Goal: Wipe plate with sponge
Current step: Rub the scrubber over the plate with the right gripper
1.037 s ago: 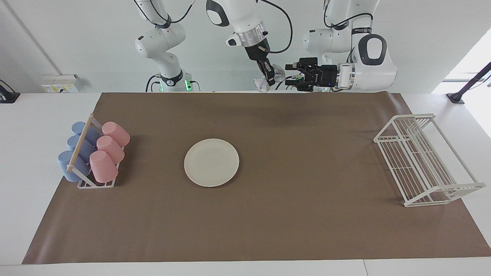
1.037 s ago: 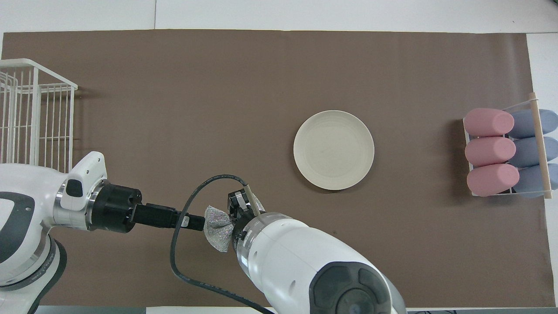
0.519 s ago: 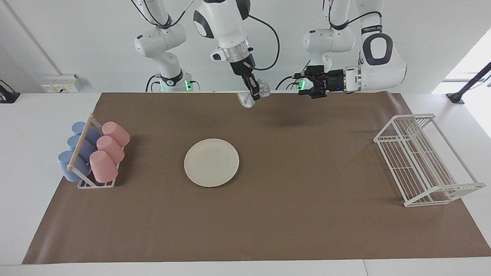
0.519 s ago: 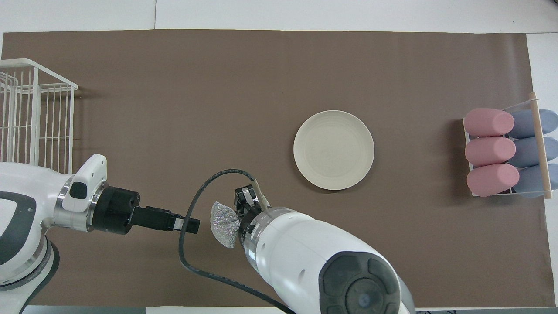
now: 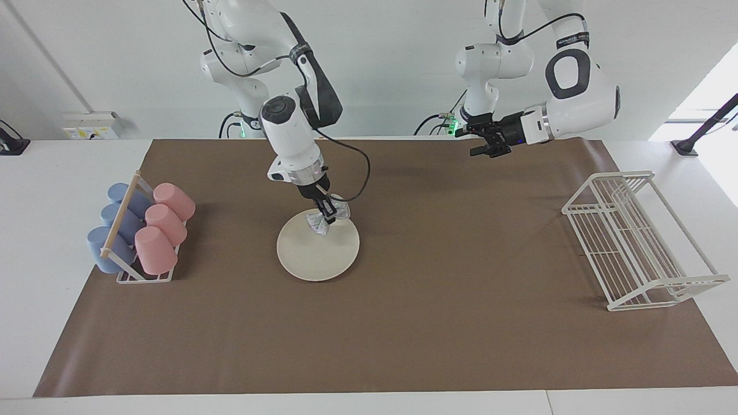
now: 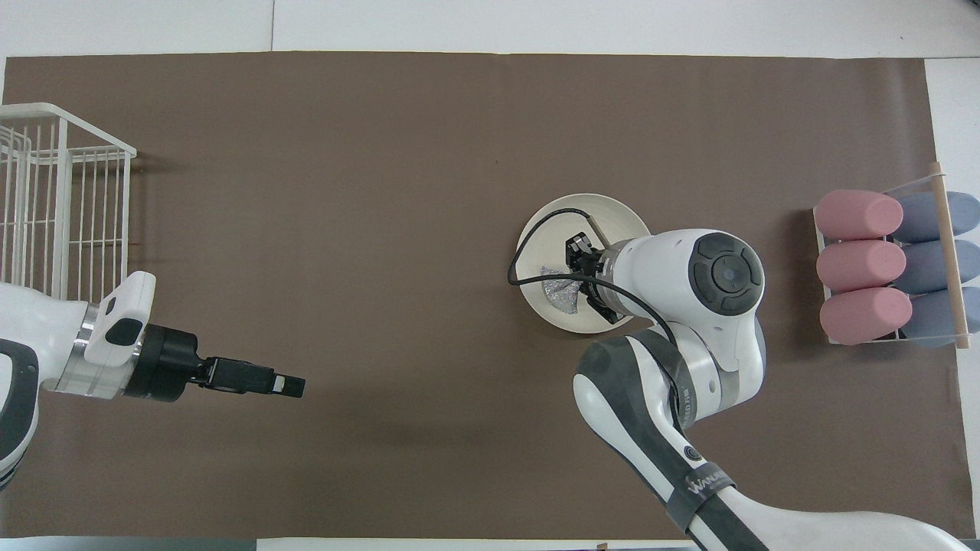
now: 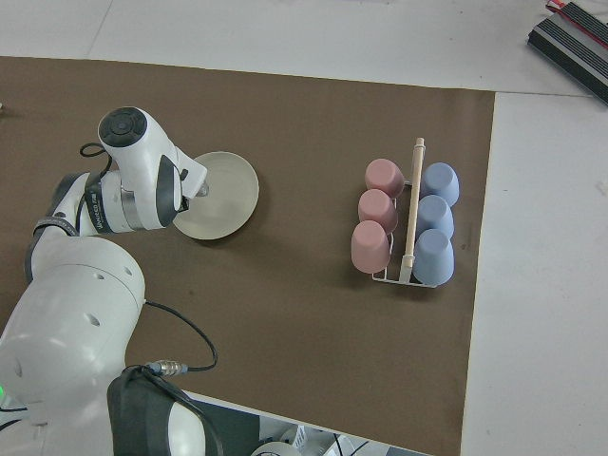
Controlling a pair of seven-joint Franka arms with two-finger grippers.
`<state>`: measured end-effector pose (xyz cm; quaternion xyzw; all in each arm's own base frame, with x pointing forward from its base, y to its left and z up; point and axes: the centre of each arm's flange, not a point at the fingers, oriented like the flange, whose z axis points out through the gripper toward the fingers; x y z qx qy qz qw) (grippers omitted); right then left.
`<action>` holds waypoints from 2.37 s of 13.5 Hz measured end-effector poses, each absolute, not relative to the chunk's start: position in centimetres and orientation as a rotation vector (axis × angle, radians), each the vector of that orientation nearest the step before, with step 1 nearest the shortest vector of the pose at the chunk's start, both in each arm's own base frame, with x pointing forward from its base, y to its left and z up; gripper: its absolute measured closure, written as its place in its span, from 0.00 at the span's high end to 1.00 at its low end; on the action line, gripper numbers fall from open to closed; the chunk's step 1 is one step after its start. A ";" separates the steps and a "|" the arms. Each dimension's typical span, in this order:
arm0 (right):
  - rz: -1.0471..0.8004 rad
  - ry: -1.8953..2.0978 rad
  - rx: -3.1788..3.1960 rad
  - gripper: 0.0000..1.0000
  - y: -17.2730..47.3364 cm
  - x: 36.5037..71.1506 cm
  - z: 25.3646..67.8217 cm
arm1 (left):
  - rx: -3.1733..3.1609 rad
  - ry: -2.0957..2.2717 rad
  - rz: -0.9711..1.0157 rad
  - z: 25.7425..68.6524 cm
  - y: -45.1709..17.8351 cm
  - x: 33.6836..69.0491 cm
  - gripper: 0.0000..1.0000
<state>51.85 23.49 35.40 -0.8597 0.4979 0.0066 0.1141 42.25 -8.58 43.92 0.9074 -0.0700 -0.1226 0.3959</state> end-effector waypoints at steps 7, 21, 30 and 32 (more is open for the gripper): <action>0.021 1.439 -2.553 0.10 25.3 51.0 29.7 | 2.665 -0.078 -0.271 42.7 -6.6 43.6 1.00; -0.071 1.263 -2.632 0.10 17.9 54.4 29.3 | 2.828 0.044 -0.208 42.9 -4.6 45.2 1.00; -0.037 1.365 -2.551 0.10 25.3 51.7 29.1 | 2.829 0.046 -0.204 43.0 -4.6 45.2 1.00; -0.062 1.297 -2.586 0.10 23.1 52.7 29.2 | 2.829 0.046 -0.203 43.0 -4.6 45.3 1.00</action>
